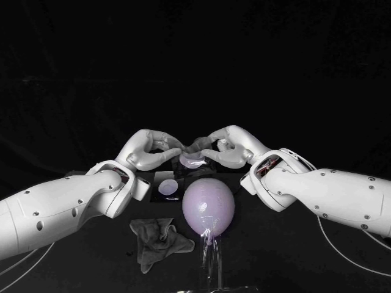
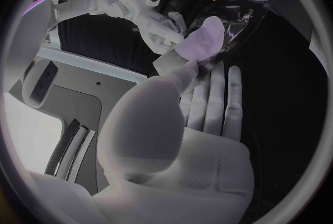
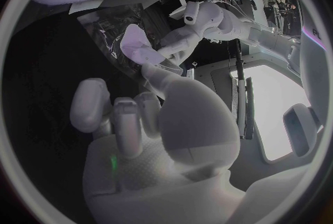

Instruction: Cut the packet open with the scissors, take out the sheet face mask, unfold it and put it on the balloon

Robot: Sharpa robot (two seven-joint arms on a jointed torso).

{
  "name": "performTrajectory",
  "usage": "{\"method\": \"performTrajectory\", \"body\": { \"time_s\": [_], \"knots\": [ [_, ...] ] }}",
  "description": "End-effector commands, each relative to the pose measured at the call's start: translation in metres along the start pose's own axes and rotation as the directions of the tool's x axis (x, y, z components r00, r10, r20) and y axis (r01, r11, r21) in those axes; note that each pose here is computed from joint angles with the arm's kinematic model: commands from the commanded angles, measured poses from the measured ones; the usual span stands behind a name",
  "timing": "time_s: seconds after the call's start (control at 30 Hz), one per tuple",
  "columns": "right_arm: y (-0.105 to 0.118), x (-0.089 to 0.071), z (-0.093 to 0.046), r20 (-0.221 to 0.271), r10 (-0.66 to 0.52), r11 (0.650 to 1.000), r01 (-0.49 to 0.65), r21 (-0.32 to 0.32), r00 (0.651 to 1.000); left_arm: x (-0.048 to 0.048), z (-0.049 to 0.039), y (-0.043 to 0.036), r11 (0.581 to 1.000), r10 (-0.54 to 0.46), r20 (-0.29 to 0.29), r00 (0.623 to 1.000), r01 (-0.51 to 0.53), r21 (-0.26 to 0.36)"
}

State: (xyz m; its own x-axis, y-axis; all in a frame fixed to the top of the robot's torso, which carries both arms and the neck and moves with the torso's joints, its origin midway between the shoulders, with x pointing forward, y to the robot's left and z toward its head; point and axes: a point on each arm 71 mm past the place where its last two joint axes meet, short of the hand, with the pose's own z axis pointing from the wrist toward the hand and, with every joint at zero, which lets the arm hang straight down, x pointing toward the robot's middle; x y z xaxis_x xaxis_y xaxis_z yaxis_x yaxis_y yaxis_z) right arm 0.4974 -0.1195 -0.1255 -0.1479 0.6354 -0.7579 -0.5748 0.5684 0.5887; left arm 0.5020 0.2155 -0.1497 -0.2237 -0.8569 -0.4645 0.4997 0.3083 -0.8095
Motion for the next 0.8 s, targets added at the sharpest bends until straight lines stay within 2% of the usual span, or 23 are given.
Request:
{"method": "performTrajectory", "body": {
  "time_s": [0.03,0.3,0.8],
  "knots": [
    [0.0006,-0.001,-0.0002,0.005,-0.042,0.999,0.043,-0.023,0.999,-0.003,0.0007,0.0007,0.998,-0.051,0.047,0.998,0.052,-0.029],
    [-0.0003,-0.0041,-0.002,0.029,-0.064,0.997,0.065,-0.038,0.998,-0.005,-0.0003,0.0016,0.997,-0.067,0.067,0.996,0.07,-0.043],
    [0.005,-0.0004,0.0013,0.081,-0.092,0.995,0.096,-0.042,0.992,-0.0002,0.0008,-0.0012,0.997,-0.064,0.057,0.996,0.066,-0.039]
  ]
}}
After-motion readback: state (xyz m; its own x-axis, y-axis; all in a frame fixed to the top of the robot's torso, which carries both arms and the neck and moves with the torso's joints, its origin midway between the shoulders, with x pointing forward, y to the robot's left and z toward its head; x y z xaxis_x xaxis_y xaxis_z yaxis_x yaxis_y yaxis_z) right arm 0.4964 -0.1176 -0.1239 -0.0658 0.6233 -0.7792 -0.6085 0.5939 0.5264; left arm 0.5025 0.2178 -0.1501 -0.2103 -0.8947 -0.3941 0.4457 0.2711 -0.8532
